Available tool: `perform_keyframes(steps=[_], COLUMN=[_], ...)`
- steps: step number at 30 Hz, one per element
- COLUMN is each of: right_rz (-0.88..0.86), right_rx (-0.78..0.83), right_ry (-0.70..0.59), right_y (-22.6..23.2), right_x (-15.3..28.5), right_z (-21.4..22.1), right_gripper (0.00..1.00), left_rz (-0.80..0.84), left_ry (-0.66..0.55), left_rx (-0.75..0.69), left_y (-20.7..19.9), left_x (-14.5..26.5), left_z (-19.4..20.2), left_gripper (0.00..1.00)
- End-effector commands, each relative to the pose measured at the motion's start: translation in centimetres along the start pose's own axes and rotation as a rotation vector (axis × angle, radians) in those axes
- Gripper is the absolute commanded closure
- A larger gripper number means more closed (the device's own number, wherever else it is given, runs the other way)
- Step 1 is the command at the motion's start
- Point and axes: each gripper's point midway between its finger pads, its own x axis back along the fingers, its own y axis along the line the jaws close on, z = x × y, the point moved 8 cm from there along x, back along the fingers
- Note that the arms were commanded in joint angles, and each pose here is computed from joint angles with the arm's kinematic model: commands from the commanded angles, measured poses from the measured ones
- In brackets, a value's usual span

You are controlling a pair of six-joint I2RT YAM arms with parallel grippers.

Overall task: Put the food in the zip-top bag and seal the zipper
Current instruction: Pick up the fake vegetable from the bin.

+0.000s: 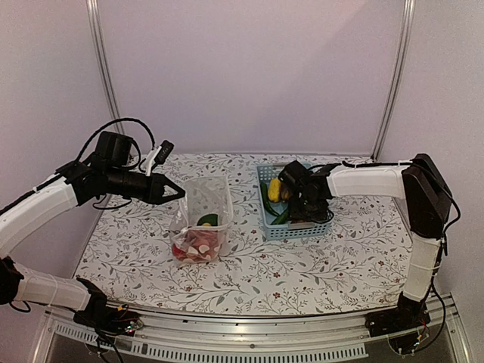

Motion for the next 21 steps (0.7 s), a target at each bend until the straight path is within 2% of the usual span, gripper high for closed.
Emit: perform_keyframes(steps=[1,12,21], right_rz=[0.017,-0.003,-0.184], right_rx=[-0.02,-0.048,-0.083], right_ry=[-0.009,-0.066,-0.169], right_y=[-0.4,-1.2,-1.7], right_x=[0.3,2.6,7.7], right_z=[-0.4,-1.3,-3.2], right_gripper=[0.32,0.36,0.38], left_rz=[-0.016,-0.021,-0.019], left_ry=[-0.007,-0.009,-0.013], left_rx=[0.006,0.004,0.001], left_y=[0.4,0.4,0.3], left_x=[0.3,0.4,0.5], left_z=[0.2,0.2,0.2], left_gripper=[1.0,1.0,1.0])
